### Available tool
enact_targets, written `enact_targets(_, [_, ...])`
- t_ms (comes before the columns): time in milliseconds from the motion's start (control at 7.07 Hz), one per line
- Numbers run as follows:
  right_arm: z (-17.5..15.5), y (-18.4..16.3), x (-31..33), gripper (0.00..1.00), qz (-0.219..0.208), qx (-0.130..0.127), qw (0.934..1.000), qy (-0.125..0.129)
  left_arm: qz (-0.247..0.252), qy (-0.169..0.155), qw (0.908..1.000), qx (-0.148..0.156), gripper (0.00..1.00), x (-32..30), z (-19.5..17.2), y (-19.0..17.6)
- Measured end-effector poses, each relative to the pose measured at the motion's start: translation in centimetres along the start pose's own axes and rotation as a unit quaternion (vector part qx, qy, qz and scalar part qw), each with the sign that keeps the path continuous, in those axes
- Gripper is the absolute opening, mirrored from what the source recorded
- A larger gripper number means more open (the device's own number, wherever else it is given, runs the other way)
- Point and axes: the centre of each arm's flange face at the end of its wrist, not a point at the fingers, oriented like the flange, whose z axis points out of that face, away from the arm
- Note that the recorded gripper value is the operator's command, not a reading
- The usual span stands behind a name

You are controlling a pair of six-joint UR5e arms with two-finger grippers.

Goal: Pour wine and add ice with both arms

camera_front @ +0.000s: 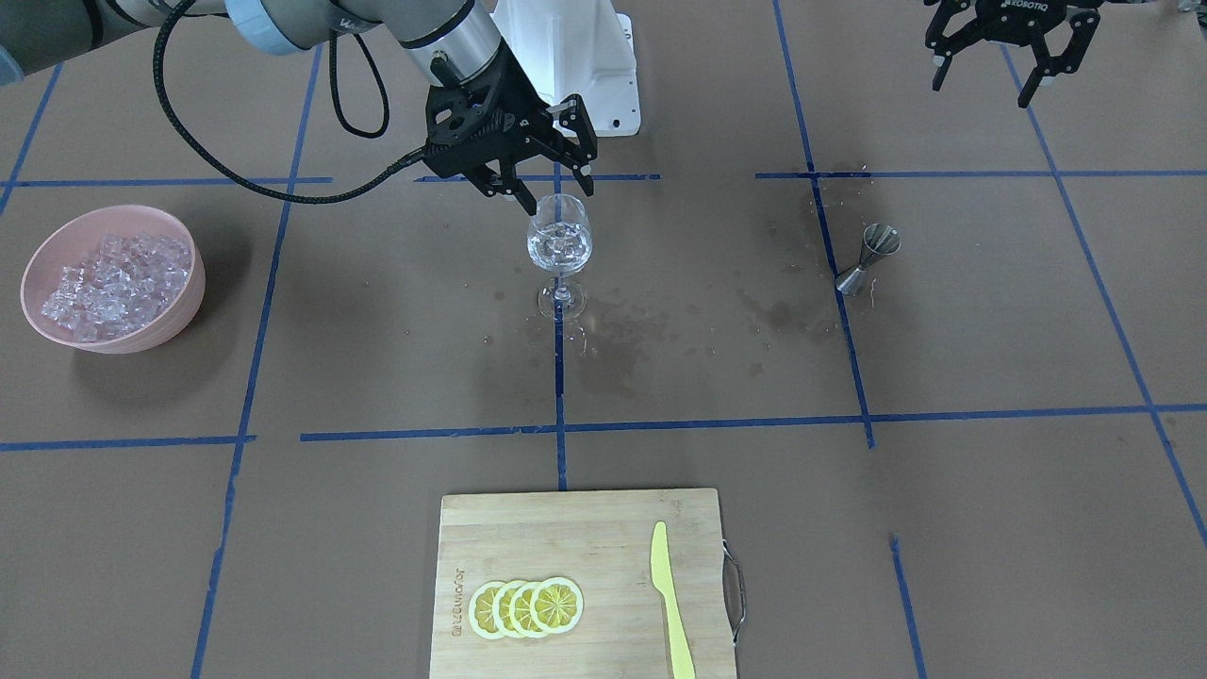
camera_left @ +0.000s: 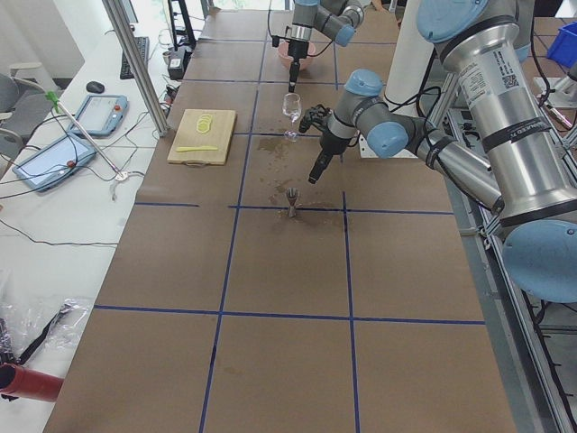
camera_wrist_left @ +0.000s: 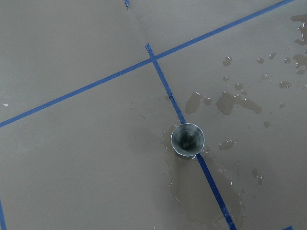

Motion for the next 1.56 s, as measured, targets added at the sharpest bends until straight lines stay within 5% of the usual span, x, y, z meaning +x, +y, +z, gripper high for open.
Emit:
enact_targets(707, [-7.4, -3.7, -0.3, 1.0, 0.03, 0.01, 0.9983, 0.05, 0.043, -0.056, 0.9975, 0.008, 1.0, -3.2, -3.2, -10.0])
enact_targets(1132, [-12.4, -10.6, 8.0, 1.0, 0.0, 0.008, 0.9904, 0.138, 0.009, -0.051, 0.9986, -0.003, 1.0, -10.4, -2.5, -14.6])
enact_targets(1556, [-15.2, -16.7, 22.4, 1.0, -0.054, -0.032, 0.9753, 0.212, -0.056, -0.022, 0.9975, -0.037, 1.0, -23.5, -0.7, -15.8])
